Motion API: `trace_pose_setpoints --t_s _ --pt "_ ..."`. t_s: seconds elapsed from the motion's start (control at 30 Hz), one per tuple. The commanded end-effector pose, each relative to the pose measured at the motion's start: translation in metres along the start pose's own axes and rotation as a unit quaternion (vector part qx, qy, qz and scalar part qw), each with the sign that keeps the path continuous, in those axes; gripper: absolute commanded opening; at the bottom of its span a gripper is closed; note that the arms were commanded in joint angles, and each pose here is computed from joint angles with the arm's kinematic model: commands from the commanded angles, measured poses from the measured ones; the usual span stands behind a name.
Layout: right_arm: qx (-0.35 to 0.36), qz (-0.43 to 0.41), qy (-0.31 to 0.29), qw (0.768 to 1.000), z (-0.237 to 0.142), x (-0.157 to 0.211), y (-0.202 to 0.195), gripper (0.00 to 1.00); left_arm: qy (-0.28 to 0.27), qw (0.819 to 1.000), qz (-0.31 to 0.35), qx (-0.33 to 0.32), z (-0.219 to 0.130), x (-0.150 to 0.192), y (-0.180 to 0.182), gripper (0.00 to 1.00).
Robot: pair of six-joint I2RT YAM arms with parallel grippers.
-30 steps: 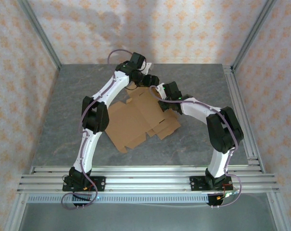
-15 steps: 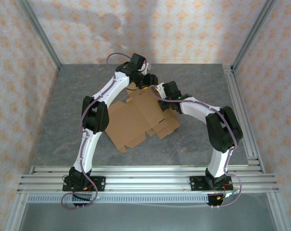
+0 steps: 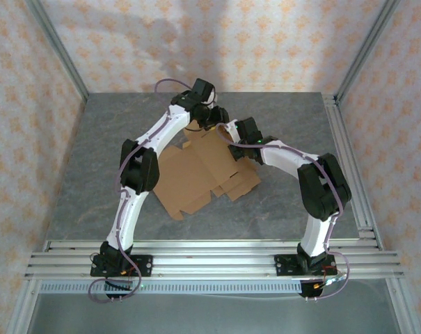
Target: Fold the paper box
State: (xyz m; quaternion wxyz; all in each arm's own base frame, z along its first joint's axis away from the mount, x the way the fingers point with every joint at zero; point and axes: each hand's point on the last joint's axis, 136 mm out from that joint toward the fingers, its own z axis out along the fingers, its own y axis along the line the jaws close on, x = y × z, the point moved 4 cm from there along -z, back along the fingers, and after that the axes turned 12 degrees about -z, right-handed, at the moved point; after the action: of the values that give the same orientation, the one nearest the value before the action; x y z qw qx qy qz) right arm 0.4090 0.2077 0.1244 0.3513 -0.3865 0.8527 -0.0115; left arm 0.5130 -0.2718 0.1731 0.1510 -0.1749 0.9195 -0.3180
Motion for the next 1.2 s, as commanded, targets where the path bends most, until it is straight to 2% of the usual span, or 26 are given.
trace_pose_setpoints --t_s 0.0,0.23,0.57,0.63,0.8,0.87,0.9,0.93,1.03,1.17 --pt "0.009 -0.008 -0.016 1.0 -0.0029 -0.0148 -0.0045 0.0 -0.007 0.999 -0.029 -0.024 0.0025 0.0042 0.0064 0.41" --pt "0.008 -0.012 -0.015 1.0 -0.002 -0.0144 -0.0033 0.0 -0.008 0.998 -0.051 -0.019 0.0083 0.0045 0.0052 0.33" --pt "0.007 -0.013 -0.015 1.0 0.0 -0.016 -0.0029 0.0 0.001 0.998 -0.062 -0.019 0.0099 0.0063 0.0062 0.14" --pt "0.008 -0.014 -0.014 1.0 -0.0003 -0.0164 -0.0035 0.0 0.001 0.998 -0.061 -0.019 0.0101 0.0068 0.0061 0.14" --pt "0.01 -0.016 -0.012 1.0 -0.0003 -0.0156 -0.0037 0.0 0.002 0.998 -0.06 -0.018 0.0097 0.0069 0.0054 0.29" --pt "0.01 -0.015 -0.011 1.0 -0.0003 -0.0155 -0.0039 0.0 0.002 0.998 -0.06 -0.016 0.0096 0.0066 0.0053 0.39" --pt "0.01 -0.015 -0.011 1.0 -0.0005 -0.0152 -0.0041 0.0 0.003 0.998 -0.059 -0.015 0.0099 0.0069 0.0049 0.4" --pt "0.01 -0.015 -0.01 1.0 -0.0003 -0.0144 -0.004 0.0 0.004 0.998 -0.059 -0.015 0.0104 0.007 0.0049 0.39" --pt "0.012 -0.015 -0.01 1.0 -0.0011 -0.0149 -0.0042 0.0 0.005 0.998 -0.059 -0.013 0.0103 0.0067 0.0043 0.21" --pt "0.014 -0.016 -0.009 1.0 -0.002 -0.0142 -0.0049 0.0 0.004 0.998 -0.055 -0.014 0.0091 0.0069 0.0033 0.2"
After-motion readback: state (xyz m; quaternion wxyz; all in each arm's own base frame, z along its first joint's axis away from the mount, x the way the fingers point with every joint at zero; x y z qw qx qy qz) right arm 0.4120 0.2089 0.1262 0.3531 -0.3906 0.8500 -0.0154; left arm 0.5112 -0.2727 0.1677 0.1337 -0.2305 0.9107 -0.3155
